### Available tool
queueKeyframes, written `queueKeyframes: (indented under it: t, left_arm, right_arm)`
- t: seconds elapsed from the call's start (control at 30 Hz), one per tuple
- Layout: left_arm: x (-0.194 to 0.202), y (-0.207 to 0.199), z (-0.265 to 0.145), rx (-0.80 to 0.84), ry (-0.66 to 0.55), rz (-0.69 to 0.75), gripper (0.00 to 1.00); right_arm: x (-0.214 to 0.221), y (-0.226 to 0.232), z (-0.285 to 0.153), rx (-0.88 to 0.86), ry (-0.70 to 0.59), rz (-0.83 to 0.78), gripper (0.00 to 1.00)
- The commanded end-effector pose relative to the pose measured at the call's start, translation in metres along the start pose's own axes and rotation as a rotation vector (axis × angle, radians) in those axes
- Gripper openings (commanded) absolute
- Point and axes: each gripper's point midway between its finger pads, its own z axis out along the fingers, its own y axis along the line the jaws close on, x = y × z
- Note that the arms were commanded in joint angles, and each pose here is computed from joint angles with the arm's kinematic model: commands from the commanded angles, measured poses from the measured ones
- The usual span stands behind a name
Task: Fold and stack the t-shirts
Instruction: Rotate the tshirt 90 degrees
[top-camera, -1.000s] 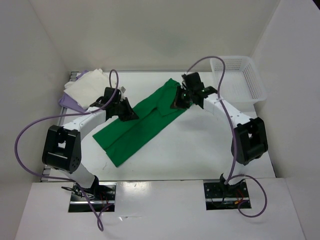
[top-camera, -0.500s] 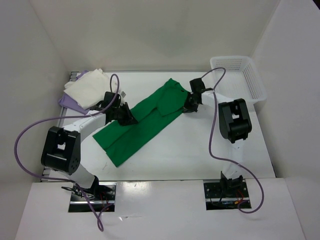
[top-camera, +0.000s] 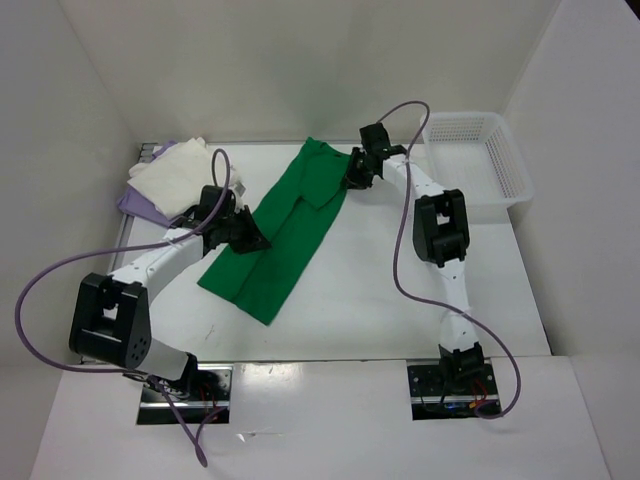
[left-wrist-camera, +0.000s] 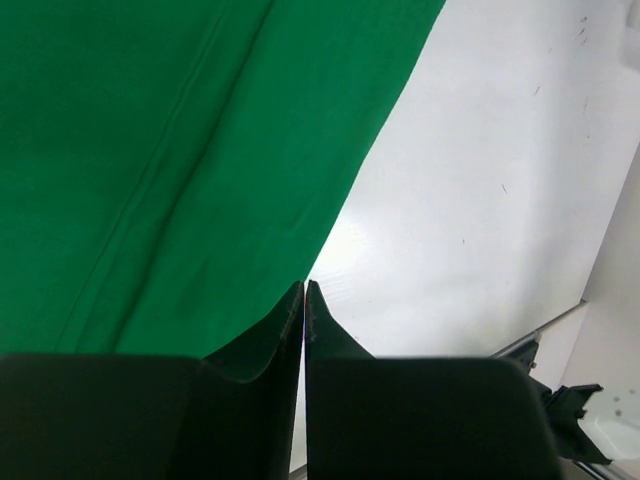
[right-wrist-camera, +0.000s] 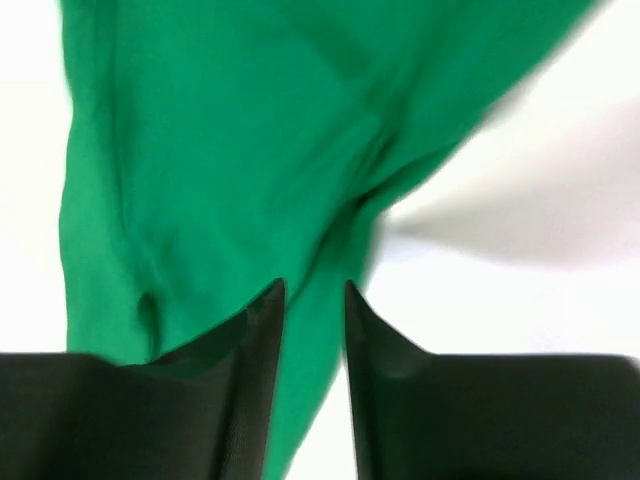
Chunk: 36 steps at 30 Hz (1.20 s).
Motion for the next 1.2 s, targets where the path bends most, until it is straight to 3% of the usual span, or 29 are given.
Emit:
queueKeyframes:
  t: [0.0, 0.07, 0.1, 0.13, 0.17, 0.27, 0.37, 0.43, 0.57, 0.6, 0.63, 0.67, 0.73, 0.87, 0.9, 0.93, 0.97, 1.1, 1.17]
  left_arm:
    - [-0.018, -0.012, -0.017, -0.002, -0.071, 0.06, 0.07]
    - [-0.019, -0.013, -0.02, 0.003, -0.078, 0.063, 0.08]
    - [-0.019, -0.013, -0.02, 0.003, -0.078, 0.063, 0.08]
    - [-0.02, -0.009, -0.018, -0.007, -0.075, 0.053, 0.1]
    - [-0.025, 0.002, -0.019, -0.024, -0.088, 0.027, 0.1]
    - [-0.026, 0.045, -0.024, -0.084, -0.067, -0.089, 0.11]
    - [-0.022, 0.073, -0.029, -0.118, -0.05, -0.145, 0.2]
    - [-0.019, 0.081, -0.031, -0.127, -0.041, -0.159, 0.23]
    - [-0.01, 0.08, -0.027, -0.091, 0.008, -0.183, 0.52]
    - [-0.008, 0.081, -0.028, -0.095, 0.015, -0.178, 0.75]
    - [-0.008, 0.081, -0.028, -0.095, 0.015, -0.178, 0.84]
    - [-0.005, 0.082, -0.028, -0.101, 0.027, -0.169, 0.93]
    - [-0.003, 0.084, -0.031, -0.116, 0.028, -0.157, 1.0]
    - [-0.001, 0.088, -0.035, -0.137, 0.019, -0.144, 0.98]
    - [-0.006, 0.085, -0.036, -0.125, -0.005, -0.131, 0.87]
    - [-0.001, 0.085, -0.035, -0.116, 0.011, -0.137, 0.72]
    - [-0.001, 0.085, -0.035, -0.116, 0.012, -0.137, 0.48]
    - [0.012, 0.074, -0.02, -0.123, 0.07, -0.075, 0.27]
    - [0.025, 0.065, -0.012, -0.115, 0.111, -0.053, 0.27]
  right_arm:
    - [0.02, 0.042, -0.066, -0.055, 0.011, -0.078, 0.37]
    - [0.036, 0.07, -0.103, -0.147, -0.003, -0.104, 0.45]
    - [0.08, 0.057, -0.1, -0.144, 0.096, -0.084, 0.47]
    - [0.11, 0.072, -0.107, -0.18, 0.142, -0.108, 0.48]
    - [0.123, 0.089, -0.125, -0.236, 0.139, -0.126, 0.5]
    - [0.227, 0.086, -0.13, -0.252, 0.316, -0.112, 0.55]
    - [0.274, 0.088, -0.137, -0.272, 0.384, -0.052, 0.59]
    - [0.279, 0.094, -0.131, -0.315, 0.399, 0.0, 0.59]
    - [0.28, 0.093, -0.103, -0.293, 0.396, 0.003, 0.55]
    - [0.283, 0.087, -0.092, -0.262, 0.403, 0.007, 0.53]
    - [0.278, 0.094, -0.089, -0.273, 0.395, 0.005, 0.52]
    - [0.278, 0.095, -0.085, -0.27, 0.396, 0.006, 0.5]
    - [0.279, 0.095, -0.074, -0.273, 0.394, 0.017, 0.47]
    - [0.277, 0.083, -0.063, -0.215, 0.39, 0.02, 0.14]
    - [0.272, 0.067, -0.06, -0.186, 0.391, 0.035, 0.05]
    - [0.27, 0.055, -0.067, -0.174, 0.386, 0.044, 0.02]
    - [0.266, 0.043, -0.072, -0.16, 0.383, 0.032, 0.0]
    - [0.233, -0.033, -0.103, -0.055, 0.345, 0.036, 0.0]
    - [0.23, -0.055, -0.124, -0.01, 0.369, 0.024, 0.0]
